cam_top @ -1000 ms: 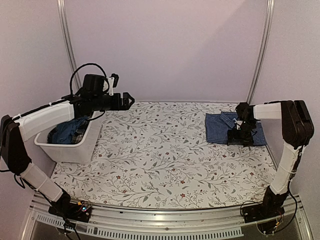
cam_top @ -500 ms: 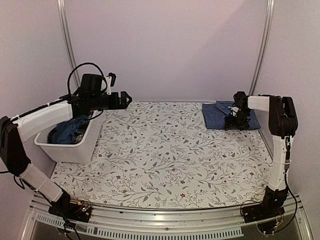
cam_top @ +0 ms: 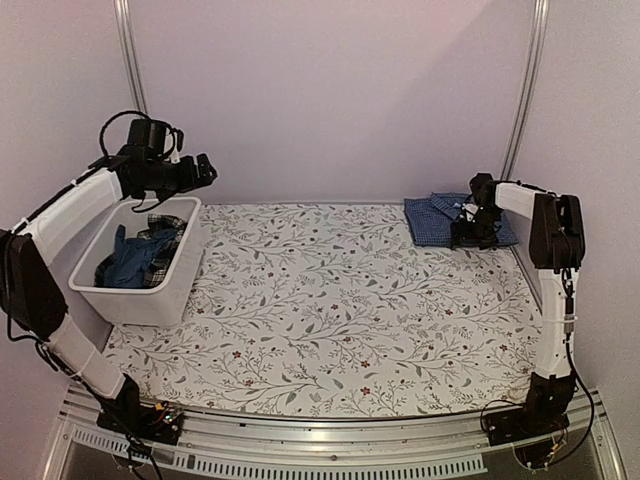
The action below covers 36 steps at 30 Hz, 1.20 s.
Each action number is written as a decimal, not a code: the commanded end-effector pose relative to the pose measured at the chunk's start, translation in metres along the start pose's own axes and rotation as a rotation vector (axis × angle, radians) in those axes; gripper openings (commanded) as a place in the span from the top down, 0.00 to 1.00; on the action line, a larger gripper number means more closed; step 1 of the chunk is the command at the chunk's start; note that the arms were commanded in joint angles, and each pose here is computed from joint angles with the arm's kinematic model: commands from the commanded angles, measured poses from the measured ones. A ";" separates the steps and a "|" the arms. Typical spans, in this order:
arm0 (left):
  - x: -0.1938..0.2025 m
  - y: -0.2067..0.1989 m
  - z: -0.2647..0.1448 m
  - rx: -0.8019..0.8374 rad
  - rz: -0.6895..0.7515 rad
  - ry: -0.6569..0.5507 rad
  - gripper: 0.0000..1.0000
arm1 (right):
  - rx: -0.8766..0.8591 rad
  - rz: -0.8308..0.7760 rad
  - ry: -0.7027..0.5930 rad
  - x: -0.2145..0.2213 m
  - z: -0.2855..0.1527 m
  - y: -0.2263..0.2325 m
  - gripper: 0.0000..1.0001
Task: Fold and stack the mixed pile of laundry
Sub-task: Move the square-folded shirt to the corner of the board, then pick up the crumpled T-shirt from the bin.
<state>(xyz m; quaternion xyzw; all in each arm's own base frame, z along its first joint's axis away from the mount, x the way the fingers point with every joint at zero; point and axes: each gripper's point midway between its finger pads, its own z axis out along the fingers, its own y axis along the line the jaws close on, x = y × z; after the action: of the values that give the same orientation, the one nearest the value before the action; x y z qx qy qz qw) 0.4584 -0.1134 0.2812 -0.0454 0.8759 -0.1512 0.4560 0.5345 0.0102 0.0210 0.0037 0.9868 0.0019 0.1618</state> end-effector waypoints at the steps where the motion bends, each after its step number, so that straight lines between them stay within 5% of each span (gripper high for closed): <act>1: 0.006 0.095 -0.023 -0.282 -0.106 0.105 0.00 | -0.035 -0.002 -0.138 -0.025 -0.088 0.006 0.06; 7: 0.054 0.202 -0.057 -0.563 -0.255 0.239 0.00 | -0.062 -0.024 -0.302 -0.041 -0.177 0.015 0.05; 17: 0.162 0.261 -0.064 -0.662 -0.390 0.425 0.01 | 0.058 -0.022 -0.510 -0.058 -0.233 -0.006 0.01; 22: 0.170 0.264 -0.051 -0.606 -0.405 0.408 0.22 | -0.075 0.053 -0.579 -0.064 -0.256 0.009 0.01; 29: 0.098 0.253 -0.053 -0.481 -0.346 0.223 1.00 | -0.183 0.020 -0.567 -0.060 -0.260 0.027 0.05; 36: -0.031 0.197 -0.090 -0.263 -0.203 -0.093 1.00 | -0.351 0.002 -0.620 -0.054 -0.278 0.053 0.06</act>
<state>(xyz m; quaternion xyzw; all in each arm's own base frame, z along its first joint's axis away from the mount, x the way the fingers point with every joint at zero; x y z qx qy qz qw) 0.3799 0.1137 0.1778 -0.2728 0.9098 -0.0282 0.3116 0.5066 0.0435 0.2734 -0.0060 0.9014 0.1073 0.4194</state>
